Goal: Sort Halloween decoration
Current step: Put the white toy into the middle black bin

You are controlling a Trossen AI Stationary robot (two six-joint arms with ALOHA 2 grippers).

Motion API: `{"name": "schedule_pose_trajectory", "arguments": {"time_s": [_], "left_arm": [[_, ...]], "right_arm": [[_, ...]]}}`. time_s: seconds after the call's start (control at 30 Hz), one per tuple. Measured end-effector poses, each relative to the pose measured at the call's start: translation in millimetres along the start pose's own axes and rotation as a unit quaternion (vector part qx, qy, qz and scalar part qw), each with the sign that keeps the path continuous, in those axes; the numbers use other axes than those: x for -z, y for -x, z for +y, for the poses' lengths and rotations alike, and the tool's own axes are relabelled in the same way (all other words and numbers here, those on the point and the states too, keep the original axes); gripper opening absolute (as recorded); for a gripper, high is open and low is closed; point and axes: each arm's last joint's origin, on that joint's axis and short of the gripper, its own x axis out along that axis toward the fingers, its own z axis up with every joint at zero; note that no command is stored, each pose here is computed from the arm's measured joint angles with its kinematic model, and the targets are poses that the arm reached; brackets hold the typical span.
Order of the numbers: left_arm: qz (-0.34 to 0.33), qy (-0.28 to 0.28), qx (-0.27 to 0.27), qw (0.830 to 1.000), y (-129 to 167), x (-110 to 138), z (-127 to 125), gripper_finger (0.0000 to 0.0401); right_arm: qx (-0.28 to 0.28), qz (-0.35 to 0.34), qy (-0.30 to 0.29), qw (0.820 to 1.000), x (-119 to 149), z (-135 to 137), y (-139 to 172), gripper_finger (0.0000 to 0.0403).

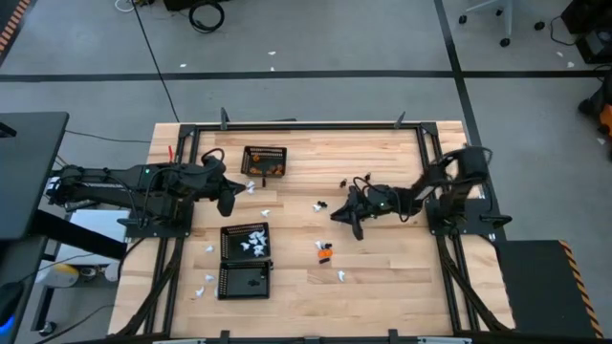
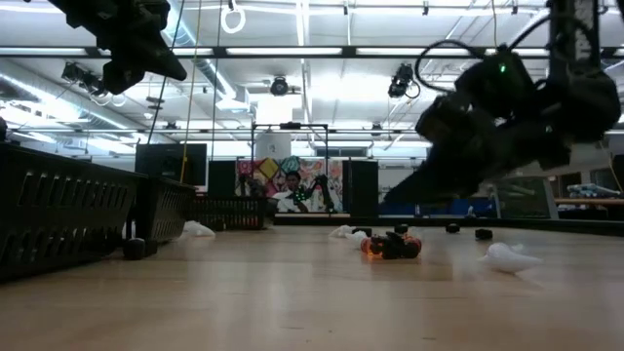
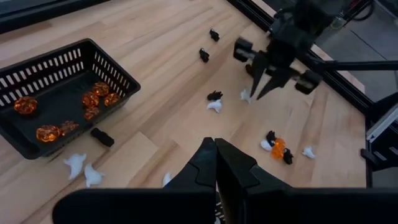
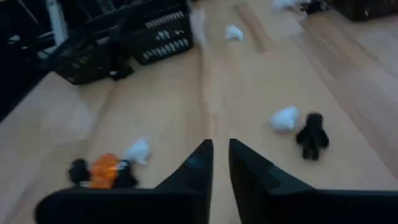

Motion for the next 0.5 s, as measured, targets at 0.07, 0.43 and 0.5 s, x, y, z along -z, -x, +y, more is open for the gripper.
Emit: {"name": "schedule_pose_trajectory", "arguments": {"time_s": [0.07, 0.43, 0.5], "left_arm": [[0.0, 0.0, 0.0, 1.0, 0, 0, 0, 0.0009], [0.002, -0.002, -0.001, 1.0, 0, 0, 0, 0.0009], [0.002, -0.002, -0.001, 1.0, 0, 0, 0, 0.0009]], "right_arm": [[0.009, -0.001, 0.015, 1.0, -8, 5, 6, 0.0081], [0.062, 0.085, 0.015, 0.994, -3, 7, 17, 0.0203], [0.072, 0.079, 0.027, 0.994, -3, 8, 17, 0.0219]]}}
